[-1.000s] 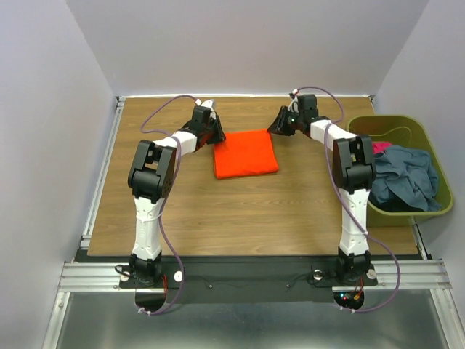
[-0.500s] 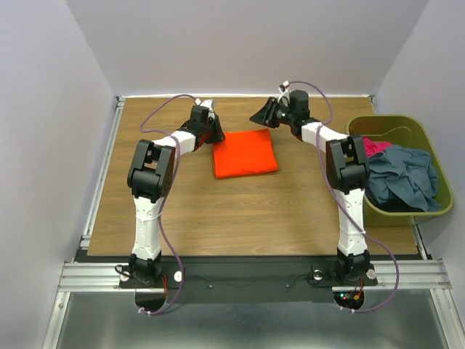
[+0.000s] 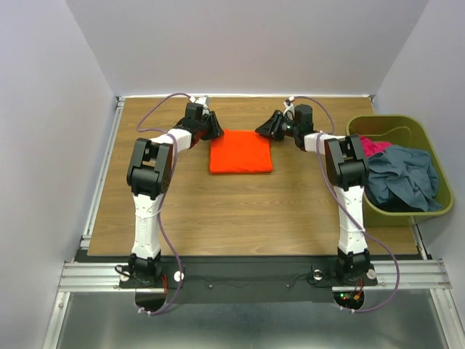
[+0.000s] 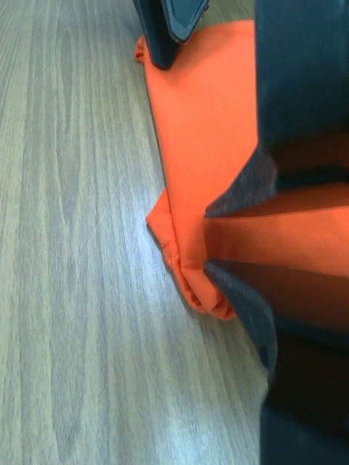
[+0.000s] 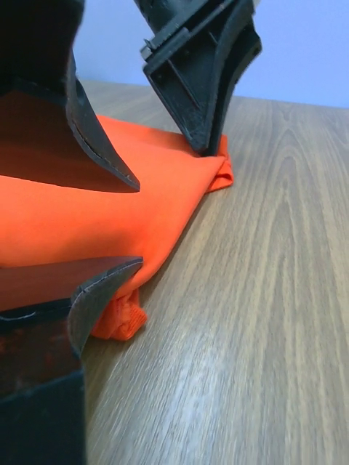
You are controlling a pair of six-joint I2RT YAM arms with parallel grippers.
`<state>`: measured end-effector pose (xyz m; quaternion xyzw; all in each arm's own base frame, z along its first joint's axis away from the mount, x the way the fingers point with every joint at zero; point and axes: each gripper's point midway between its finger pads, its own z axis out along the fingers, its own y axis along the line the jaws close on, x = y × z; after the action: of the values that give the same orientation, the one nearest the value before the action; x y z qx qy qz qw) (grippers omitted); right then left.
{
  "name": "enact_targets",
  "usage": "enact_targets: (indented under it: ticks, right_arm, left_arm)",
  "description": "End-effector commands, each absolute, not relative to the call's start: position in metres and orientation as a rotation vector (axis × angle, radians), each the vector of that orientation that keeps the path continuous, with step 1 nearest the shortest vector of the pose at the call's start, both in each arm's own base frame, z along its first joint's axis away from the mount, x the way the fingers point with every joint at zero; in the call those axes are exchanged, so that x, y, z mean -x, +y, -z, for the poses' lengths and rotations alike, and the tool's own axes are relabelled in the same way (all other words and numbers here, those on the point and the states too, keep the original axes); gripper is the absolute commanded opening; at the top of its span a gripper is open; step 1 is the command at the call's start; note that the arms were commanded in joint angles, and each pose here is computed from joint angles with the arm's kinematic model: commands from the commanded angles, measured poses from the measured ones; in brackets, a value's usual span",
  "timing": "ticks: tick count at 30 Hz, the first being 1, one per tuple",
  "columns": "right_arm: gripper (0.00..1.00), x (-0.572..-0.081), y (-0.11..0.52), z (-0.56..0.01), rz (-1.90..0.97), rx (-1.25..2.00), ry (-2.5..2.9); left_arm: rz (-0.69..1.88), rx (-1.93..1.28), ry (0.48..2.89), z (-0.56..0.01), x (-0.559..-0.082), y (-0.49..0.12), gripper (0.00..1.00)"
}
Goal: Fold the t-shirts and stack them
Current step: Fold the tshirt
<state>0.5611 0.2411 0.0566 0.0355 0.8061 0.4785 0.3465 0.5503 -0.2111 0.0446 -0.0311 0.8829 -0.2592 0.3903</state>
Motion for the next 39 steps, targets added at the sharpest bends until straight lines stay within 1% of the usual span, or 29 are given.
enact_targets:
  ticks: [1,2,3,4,5,8,9,10,11,13,14,16,18,19,21,23,25,26,27,29,33,35,36,39]
  right_arm:
    - [0.47,-0.563,0.235,-0.120,-1.243,-0.012,1.999]
    - [0.47,-0.560,0.236,-0.127,-1.253,-0.007,1.992]
    - [0.47,-0.553,0.235,-0.146,-1.261,0.005,1.971]
    - [0.47,-0.547,0.237,-0.151,-1.279,0.004,1.974]
    - [0.47,-0.538,0.240,-0.174,-1.300,0.039,1.943]
    - [0.46,-0.509,0.248,-0.179,-1.369,0.080,1.968]
    - [0.44,-0.498,0.253,-0.188,-1.390,0.103,1.964]
    - [0.43,-0.490,0.255,-0.186,-1.408,0.106,1.978]
    - [0.39,-0.476,0.258,-0.175,-1.445,0.117,2.013]
    - [0.34,-0.460,0.263,-0.170,-1.473,0.150,2.036]
    - [0.29,-0.447,0.263,-0.152,-1.489,0.142,2.081]
    - [0.23,-0.435,0.261,-0.135,-1.497,0.143,2.118]
    - [0.20,-0.422,0.258,-0.110,-1.501,0.126,2.173]
    - [0.18,-0.418,0.257,-0.093,-1.503,0.123,2.205]
    - [0.15,-0.410,0.256,-0.068,-1.498,0.109,2.256]
    - [0.11,-0.408,0.249,-0.045,-1.458,0.069,2.300]
    - [0.10,-0.405,0.238,-0.029,-1.390,0.020,2.334]
    - [0.09,-0.411,0.231,-0.030,-1.330,0.000,2.328]
    - [0.09,-0.411,0.229,-0.030,-1.300,0.003,2.338]
    - [0.09,-0.415,0.226,-0.038,-1.252,0.040,2.352]
    - [0.10,-0.423,0.240,-0.089,-1.315,0.103,2.260]
    - [0.11,-0.419,0.261,-0.111,-1.377,0.162,2.227]
    - [0.11,-0.425,0.270,-0.127,-1.397,0.195,2.191]
    - [0.11,-0.419,0.317,-0.148,-1.488,0.299,2.157]
  left_arm:
    - [0.642,0.098,2.222,-0.080,-0.548,-0.200,0.48]
    - [0.649,0.101,2.211,-0.089,-0.545,-0.200,0.50]
    - [0.658,0.097,2.161,-0.117,-0.543,-0.200,0.54]
    - [0.663,0.100,2.141,-0.130,-0.540,-0.200,0.56]
    - [0.674,0.125,2.111,-0.151,-0.531,-0.197,0.56]
    - [0.729,0.193,2.108,-0.164,-0.508,-0.200,0.57]
    - [0.752,0.199,2.080,-0.182,-0.498,-0.200,0.57]
    - [0.767,0.210,2.083,-0.183,-0.491,-0.201,0.57]
    - [0.783,0.216,2.115,-0.171,-0.477,-0.204,0.55]
    - [0.824,0.209,2.103,-0.175,-0.463,-0.211,0.48]
    - [0.815,0.214,2.139,-0.158,-0.454,-0.210,0.45]
    - [0.818,0.209,2.179,-0.139,-0.445,-0.215,0.38]
    - [0.813,0.220,2.232,-0.112,-0.435,-0.214,0.34]
    - [0.806,0.234,2.263,-0.096,-0.429,-0.212,0.31]
    - [0.780,0.247,2.292,-0.077,-0.426,-0.209,0.29]
    - [0.751,0.264,2.335,-0.057,-0.421,-0.205,0.25]
    - [0.710,0.275,2.356,-0.045,-0.419,-0.199,0.24]
    - [0.658,0.300,2.373,-0.034,-0.415,-0.191,0.20]
    - [0.638,0.305,2.377,-0.031,-0.414,-0.188,0.20]
    - [0.622,0.301,2.388,-0.027,-0.411,-0.186,0.20]
    - [0.654,0.279,2.361,-0.046,-0.411,-0.190,0.21]
    - [0.659,0.272,2.325,-0.062,-0.415,-0.190,0.22]
    - [0.651,0.275,2.323,-0.064,-0.416,-0.189,0.22]
    - [0.642,0.267,2.319,-0.067,-0.418,-0.189,0.23]
